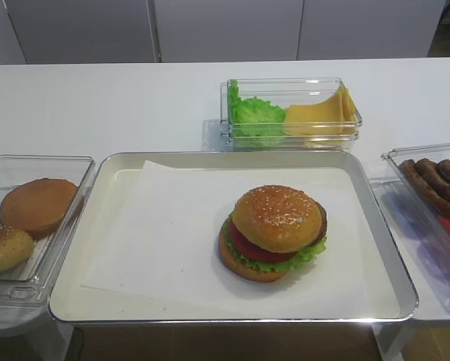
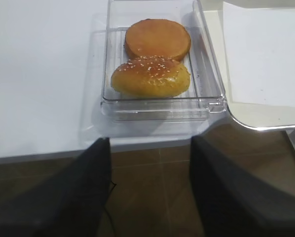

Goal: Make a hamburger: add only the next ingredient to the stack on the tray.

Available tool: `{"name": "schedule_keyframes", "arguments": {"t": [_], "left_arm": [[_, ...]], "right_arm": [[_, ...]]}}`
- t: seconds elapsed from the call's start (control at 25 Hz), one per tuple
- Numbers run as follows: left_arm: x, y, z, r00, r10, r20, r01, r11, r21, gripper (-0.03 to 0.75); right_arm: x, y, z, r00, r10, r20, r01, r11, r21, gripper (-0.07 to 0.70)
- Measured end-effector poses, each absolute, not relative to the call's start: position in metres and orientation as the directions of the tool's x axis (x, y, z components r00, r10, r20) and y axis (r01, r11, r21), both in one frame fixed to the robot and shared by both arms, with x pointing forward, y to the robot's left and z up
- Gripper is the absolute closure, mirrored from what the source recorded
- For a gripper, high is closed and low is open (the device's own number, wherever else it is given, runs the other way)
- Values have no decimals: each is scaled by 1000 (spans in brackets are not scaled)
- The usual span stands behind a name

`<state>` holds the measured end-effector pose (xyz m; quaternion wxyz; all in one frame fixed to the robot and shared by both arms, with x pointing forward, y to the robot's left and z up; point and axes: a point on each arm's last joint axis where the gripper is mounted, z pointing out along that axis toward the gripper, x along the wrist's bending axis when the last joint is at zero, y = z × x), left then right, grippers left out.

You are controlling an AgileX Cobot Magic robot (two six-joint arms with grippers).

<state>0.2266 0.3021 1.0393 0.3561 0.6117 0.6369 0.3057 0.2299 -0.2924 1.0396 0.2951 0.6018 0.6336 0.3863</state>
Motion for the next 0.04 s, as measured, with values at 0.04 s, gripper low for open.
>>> {"name": "schedule_keyframes", "arguments": {"t": [0.04], "left_arm": [[227, 302, 1039, 2, 997, -80, 561, 65, 825, 335]], "right_arm": [[230, -292, 1040, -102, 991, 91, 535, -23, 845, 136]]}}
